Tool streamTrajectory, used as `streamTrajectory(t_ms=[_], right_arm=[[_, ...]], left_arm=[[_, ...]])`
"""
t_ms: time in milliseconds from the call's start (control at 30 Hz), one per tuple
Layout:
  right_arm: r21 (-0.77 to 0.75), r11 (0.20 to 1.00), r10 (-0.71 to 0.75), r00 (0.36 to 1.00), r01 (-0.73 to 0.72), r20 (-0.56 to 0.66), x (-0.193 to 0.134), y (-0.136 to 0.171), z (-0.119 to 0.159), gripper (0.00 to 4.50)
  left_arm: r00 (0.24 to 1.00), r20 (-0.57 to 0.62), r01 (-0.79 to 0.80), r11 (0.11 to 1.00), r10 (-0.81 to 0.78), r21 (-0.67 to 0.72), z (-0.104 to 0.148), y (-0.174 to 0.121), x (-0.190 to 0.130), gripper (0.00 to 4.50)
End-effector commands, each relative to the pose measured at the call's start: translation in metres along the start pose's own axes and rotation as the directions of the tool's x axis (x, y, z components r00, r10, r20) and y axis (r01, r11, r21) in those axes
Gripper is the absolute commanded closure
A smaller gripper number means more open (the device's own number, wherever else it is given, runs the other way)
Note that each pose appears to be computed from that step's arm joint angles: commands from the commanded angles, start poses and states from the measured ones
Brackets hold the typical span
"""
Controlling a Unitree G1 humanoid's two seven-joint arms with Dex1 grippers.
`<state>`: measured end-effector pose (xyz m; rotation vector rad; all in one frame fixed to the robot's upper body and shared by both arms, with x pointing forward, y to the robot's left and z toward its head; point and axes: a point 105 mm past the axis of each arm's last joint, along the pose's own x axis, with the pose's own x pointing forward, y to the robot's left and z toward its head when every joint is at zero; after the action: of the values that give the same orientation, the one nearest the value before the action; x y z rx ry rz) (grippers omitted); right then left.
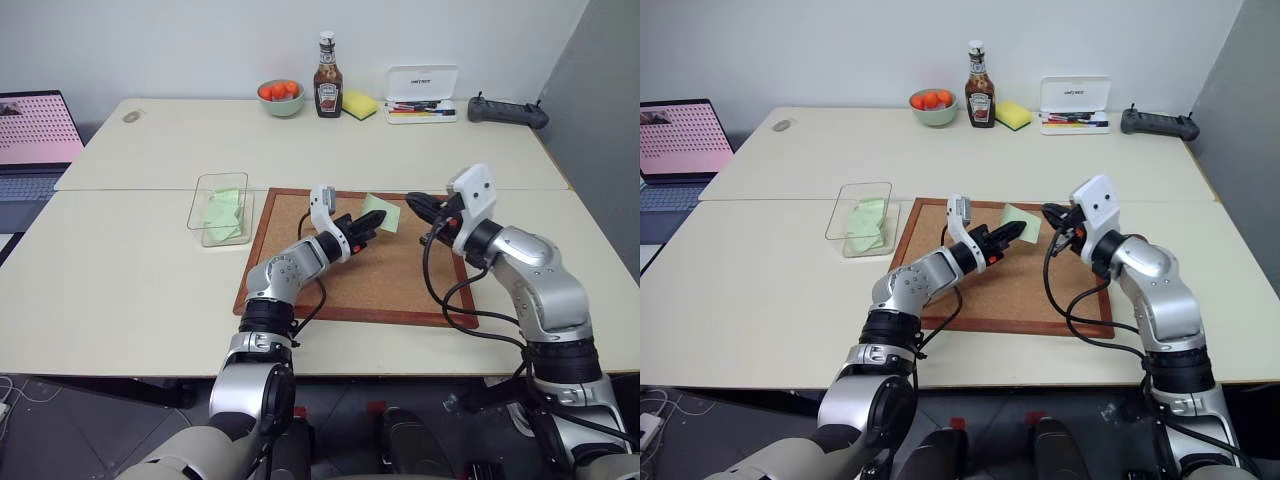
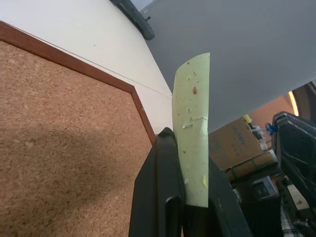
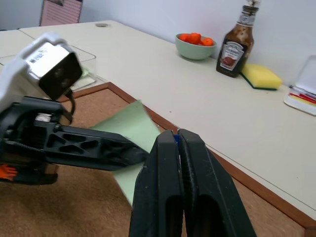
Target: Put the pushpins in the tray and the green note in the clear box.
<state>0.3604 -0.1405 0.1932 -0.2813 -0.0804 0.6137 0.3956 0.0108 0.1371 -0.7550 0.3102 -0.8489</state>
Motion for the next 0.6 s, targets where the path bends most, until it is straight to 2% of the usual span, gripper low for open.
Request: streamTrajectory(t_ms=[33,233,567,600], right_arm=[[-0.103,0.985,-0.152,0.982,0.140,-0.113,-0.029,-0.036,-0.018,4.50],[-0.251,0.948,-0.275,0.904,0.197,-0.326,-0.059,-0.066,-0.064,4.50],[-0.342,0.924,-0.318,0.843,0.173,-0.434,-0.059,-0.079,-0.096,4.50],[-0.354,0.920,-0.323,0.837,0.169,-0.441,-0.060,-0.081,-0.098,4.14]], left_arm=[[0.999,0.010,0.032,0.991,-0.034,0.128,0.013,-0.012,-0.009,4.48],[0.999,0.010,0.039,0.975,-0.043,0.217,0.023,-0.018,-0.023,4.48],[0.998,0.049,0.027,0.977,-0.039,0.214,0.034,-0.021,-0.024,4.48],[0.998,0.049,0.027,0.976,-0.038,0.214,0.035,-0.021,-0.024,4.50]])
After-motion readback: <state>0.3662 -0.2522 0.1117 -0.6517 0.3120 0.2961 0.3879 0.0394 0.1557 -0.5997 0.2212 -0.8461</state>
